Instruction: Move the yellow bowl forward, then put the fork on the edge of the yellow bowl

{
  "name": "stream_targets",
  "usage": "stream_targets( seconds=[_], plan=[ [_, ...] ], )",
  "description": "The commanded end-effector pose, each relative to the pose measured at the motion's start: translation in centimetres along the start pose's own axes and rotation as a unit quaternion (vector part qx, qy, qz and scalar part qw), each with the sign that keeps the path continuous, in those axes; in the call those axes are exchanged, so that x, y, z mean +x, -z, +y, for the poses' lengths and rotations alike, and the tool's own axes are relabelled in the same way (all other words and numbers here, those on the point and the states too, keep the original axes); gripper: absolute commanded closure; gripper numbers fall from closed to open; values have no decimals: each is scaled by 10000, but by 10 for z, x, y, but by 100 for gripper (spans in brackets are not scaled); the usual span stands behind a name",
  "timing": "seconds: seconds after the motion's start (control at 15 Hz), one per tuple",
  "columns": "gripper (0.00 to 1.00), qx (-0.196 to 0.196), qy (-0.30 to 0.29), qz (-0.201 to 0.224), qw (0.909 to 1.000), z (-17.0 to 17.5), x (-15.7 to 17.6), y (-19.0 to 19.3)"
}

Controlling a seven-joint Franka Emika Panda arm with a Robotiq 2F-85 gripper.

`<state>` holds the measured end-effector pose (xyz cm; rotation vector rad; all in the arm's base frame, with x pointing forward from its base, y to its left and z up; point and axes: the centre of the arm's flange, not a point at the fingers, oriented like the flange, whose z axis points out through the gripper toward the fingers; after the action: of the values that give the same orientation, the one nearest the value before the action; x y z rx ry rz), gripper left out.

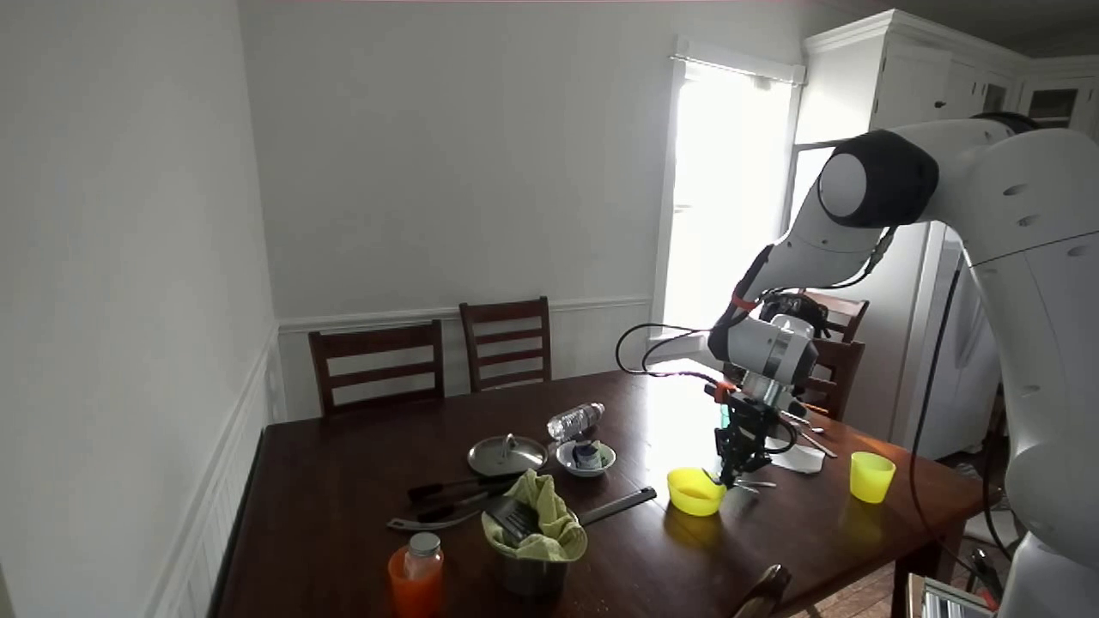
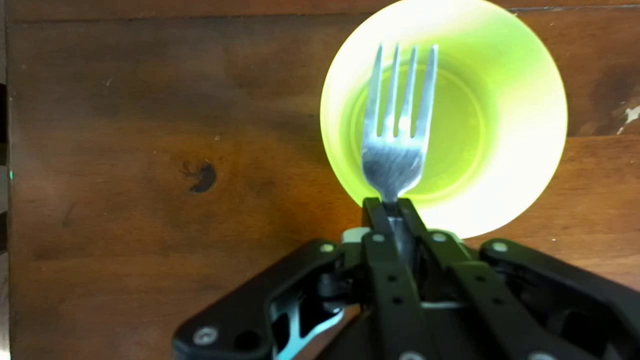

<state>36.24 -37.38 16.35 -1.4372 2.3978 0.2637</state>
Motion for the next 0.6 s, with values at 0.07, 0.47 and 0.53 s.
stream_targets(
  seconds=[0.07,0.47,0.53],
  plan=[
    [98,71,-242,-167,9995,-2,7,4],
    [84,81,-322,-131,9994,-2,12,5],
    [95,84,-342,-130,9993,-2,12,5]
  ],
)
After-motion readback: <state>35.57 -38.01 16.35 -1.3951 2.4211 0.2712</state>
